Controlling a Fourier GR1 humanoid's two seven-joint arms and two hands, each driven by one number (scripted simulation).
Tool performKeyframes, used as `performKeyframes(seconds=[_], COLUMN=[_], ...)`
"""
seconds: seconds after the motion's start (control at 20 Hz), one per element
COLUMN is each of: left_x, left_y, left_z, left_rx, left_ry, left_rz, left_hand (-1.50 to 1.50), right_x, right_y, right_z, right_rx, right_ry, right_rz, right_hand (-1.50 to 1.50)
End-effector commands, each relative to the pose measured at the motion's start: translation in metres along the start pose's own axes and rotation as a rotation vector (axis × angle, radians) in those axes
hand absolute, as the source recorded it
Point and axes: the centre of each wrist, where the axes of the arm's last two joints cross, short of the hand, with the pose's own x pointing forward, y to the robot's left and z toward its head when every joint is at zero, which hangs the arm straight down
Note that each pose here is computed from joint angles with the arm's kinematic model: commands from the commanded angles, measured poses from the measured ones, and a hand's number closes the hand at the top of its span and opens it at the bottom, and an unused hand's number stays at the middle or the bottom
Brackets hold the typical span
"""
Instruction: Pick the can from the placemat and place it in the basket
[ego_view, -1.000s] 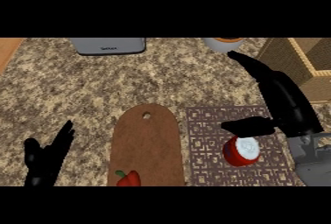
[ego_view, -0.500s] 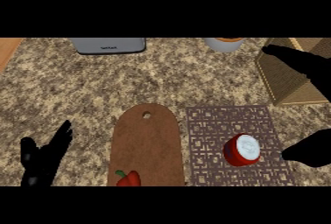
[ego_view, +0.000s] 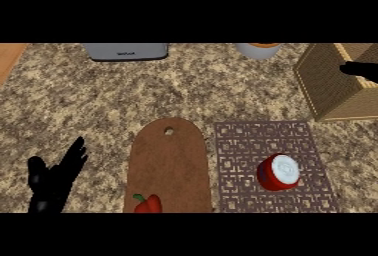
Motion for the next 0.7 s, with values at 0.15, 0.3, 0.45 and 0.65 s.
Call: performKeyframes(seconds=[0.15, 0.3, 0.45, 0.65], left_x=[-0.017, -0.02, -0.03, -0.023], left_y=[-0.006, 0.02, -0.001, -0.002], left_z=[-0.003, -0.01, -0.004, -0.001], left_rx=[-0.014, 0.005, -0.003, -0.023], left_ry=[0.116, 0.127, 0.117, 0.109], left_rz=[-0.007, -0.006, -0.012, -0.029], left_hand=[0.0, 0.0, 0.0, 0.0], right_x=[0.003, -0.001, 0.0, 0.0], right_y=[0.013, 0.016, 0.03, 0.061], right_z=[0.01, 0.012, 0.016, -0.001], right_rx=[0.071, 0.047, 0.047, 0.026], right_ry=[0.099, 0.067, 0.073, 0.07], right_rz=[0.008, -0.037, -0.047, -0.058], right_hand=[-1.5, -1.5, -1.5, -1.5])
